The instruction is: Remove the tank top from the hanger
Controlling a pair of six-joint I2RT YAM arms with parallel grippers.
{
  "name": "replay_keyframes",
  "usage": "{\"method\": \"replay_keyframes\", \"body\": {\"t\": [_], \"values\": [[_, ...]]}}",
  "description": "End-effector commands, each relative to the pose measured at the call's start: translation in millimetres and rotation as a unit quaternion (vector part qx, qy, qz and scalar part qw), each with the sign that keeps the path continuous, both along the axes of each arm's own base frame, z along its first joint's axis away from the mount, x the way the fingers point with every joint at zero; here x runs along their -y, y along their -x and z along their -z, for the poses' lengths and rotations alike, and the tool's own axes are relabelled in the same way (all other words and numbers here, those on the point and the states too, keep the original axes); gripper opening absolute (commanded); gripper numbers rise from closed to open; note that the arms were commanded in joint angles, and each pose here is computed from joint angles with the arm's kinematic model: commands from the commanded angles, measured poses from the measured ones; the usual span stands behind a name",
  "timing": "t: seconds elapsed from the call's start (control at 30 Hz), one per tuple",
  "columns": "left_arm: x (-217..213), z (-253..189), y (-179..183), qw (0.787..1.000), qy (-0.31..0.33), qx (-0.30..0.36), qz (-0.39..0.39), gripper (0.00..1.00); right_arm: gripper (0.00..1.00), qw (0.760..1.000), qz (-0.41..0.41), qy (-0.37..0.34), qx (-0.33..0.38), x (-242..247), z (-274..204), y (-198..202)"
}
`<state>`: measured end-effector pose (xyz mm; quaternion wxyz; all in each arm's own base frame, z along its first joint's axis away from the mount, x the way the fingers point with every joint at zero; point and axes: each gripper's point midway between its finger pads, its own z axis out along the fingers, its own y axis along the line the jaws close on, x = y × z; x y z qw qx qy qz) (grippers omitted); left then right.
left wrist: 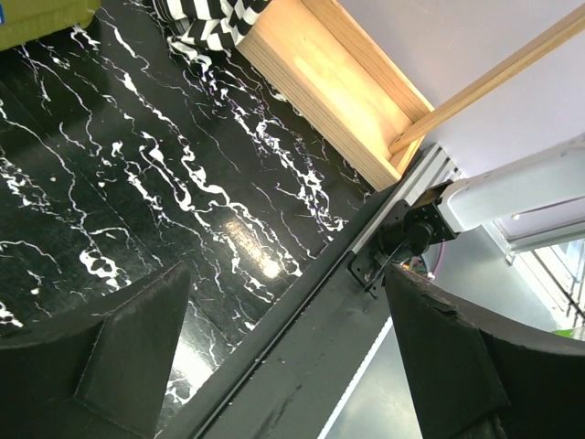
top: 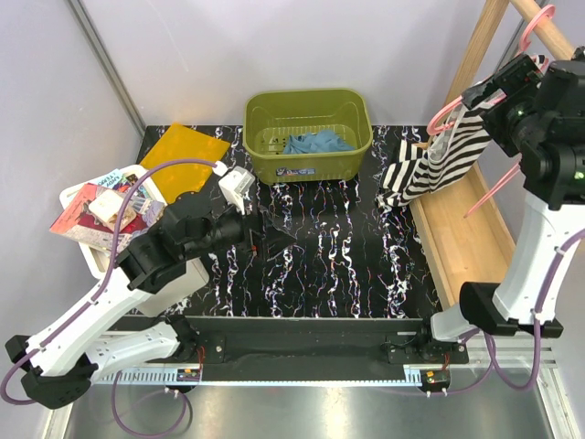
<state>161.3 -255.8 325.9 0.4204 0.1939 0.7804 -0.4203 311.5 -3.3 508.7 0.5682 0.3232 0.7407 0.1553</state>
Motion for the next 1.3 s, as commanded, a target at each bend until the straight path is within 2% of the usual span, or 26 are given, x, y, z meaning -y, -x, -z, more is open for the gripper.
{"method": "replay_keyframes", "body": {"t": [0.0, 0.13, 0.47, 0.73, 0.83, 0.97, 1.03, 1.07, 1.17, 1.27], "values": [[-3, -22, 2, 0.999, 0.01, 0.041, 0.009, 0.91, 0.95, 0.999, 0.033, 0.03, 0.019, 12, -6, -23], [-8, -20, 1, 0.999, -0.001, 0.046, 0.002, 0.92, 0.96, 0.996, 0.038, 0.076, 0.001, 8, 3, -40], [-10, -26, -10, 0.997, -0.032, 0.066, -0.009, 0.92, 0.96, 0.977, 0.115, 0.172, -0.049, 28, 28, -75], [-16, -28, -16, 0.995, -0.056, 0.081, -0.019, 0.93, 0.88, 0.971, 0.135, 0.192, -0.047, 34, 30, -99], [-17, -27, -18, 0.994, -0.063, 0.084, -0.022, 0.93, 0.8, 0.969, 0.142, 0.194, -0.054, 36, 35, -105], [-19, -25, -19, 0.993, -0.07, 0.087, -0.026, 0.93, 0.61, 0.966, 0.158, 0.196, -0.059, 40, 39, -109], [-20, -24, -19, 0.993, -0.072, 0.086, -0.026, 0.93, 0.55, 0.965, 0.164, 0.194, -0.062, 41, 42, -110], [-20, -24, -19, 0.993, -0.072, 0.086, -0.025, 0.93, 0.47, 0.965, 0.164, 0.193, -0.063, 40, 43, -111], [-19, -24, -19, 0.993, -0.073, 0.086, -0.023, 0.93, 0.37, 0.964, 0.176, 0.19, -0.066, 43, 46, -111], [-18, -25, -19, 0.993, -0.073, 0.086, -0.021, 0.93, 0.34, 0.961, 0.192, 0.186, -0.065, 47, 45, -107]]}}
